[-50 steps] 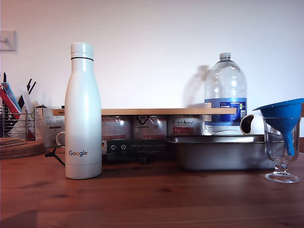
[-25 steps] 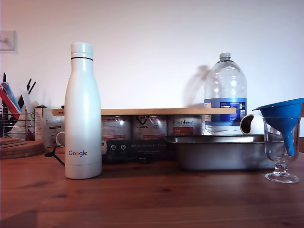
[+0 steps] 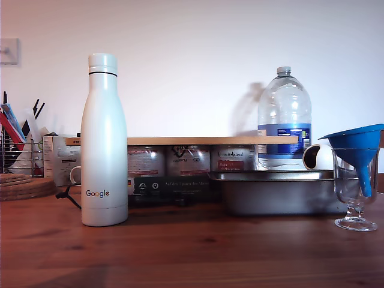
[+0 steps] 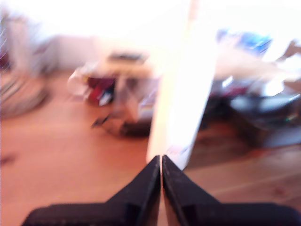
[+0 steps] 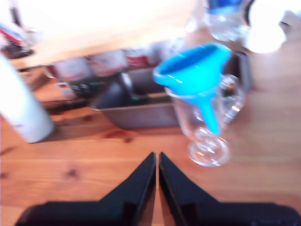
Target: Pick up the water bottle and place it on the shelf at the back
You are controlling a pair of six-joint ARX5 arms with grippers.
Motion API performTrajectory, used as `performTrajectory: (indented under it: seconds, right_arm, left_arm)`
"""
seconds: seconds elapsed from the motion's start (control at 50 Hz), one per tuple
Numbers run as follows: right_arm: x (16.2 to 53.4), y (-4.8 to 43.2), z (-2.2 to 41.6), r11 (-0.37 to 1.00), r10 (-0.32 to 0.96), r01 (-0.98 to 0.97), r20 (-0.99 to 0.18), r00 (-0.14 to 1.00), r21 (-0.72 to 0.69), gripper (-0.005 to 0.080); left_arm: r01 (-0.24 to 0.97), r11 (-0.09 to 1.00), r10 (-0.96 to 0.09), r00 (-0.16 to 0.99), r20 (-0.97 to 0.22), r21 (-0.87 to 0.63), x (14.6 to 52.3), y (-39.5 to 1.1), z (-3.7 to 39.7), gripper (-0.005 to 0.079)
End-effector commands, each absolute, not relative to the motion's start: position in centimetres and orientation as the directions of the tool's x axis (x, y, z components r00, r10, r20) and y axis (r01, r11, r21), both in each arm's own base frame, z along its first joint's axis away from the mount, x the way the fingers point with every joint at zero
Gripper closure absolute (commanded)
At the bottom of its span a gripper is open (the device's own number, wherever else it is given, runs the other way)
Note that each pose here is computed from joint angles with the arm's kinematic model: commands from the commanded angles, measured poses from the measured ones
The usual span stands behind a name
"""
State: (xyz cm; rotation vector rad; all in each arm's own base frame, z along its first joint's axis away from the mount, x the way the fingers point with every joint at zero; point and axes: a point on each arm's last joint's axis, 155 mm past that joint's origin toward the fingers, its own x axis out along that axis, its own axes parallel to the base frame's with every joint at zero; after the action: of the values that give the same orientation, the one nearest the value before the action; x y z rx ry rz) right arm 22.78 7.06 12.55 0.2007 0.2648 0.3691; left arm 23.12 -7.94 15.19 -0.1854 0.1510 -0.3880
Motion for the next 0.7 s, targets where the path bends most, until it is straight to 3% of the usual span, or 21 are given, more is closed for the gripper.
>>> performTrajectory:
  seconds: [0.0, 0.48, 0.56, 0.68]
  right_arm:
    - [22.6, 7.9, 12.9, 0.899, 0.416, -0.369, -0.196, 0.888, 0.238, 0.0764]
    - [21.6, 10.5, 13.1, 0.849, 0.516, -0.471, -0.191, 0.835, 0.238, 0.0764]
    - [21.6, 10.5, 13.1, 0.846, 0.516, -0.463, -0.191, 0.835, 0.263, 0.0764]
    - [21.5, 10.5, 13.1, 0.843, 0.518, -0.459, -0.19, 0.834, 0.281, 0.0765]
  left_arm:
    - [0.4, 0.895, -0.427, 0.897, -0.118, -0.198, 22.9, -8.8, 14.3, 0.0766]
    - [0.532, 0.836, -0.544, 0.835, -0.081, -0.132, 21.7, -11.7, 15.2, 0.0753]
    - [0.52, 0.841, -0.534, 0.842, -0.076, -0.152, 21.8, -11.5, 15.3, 0.0614]
    - [0.497, 0.85, -0.512, 0.858, -0.049, -0.176, 22.1, -11.1, 16.0, 0.0241]
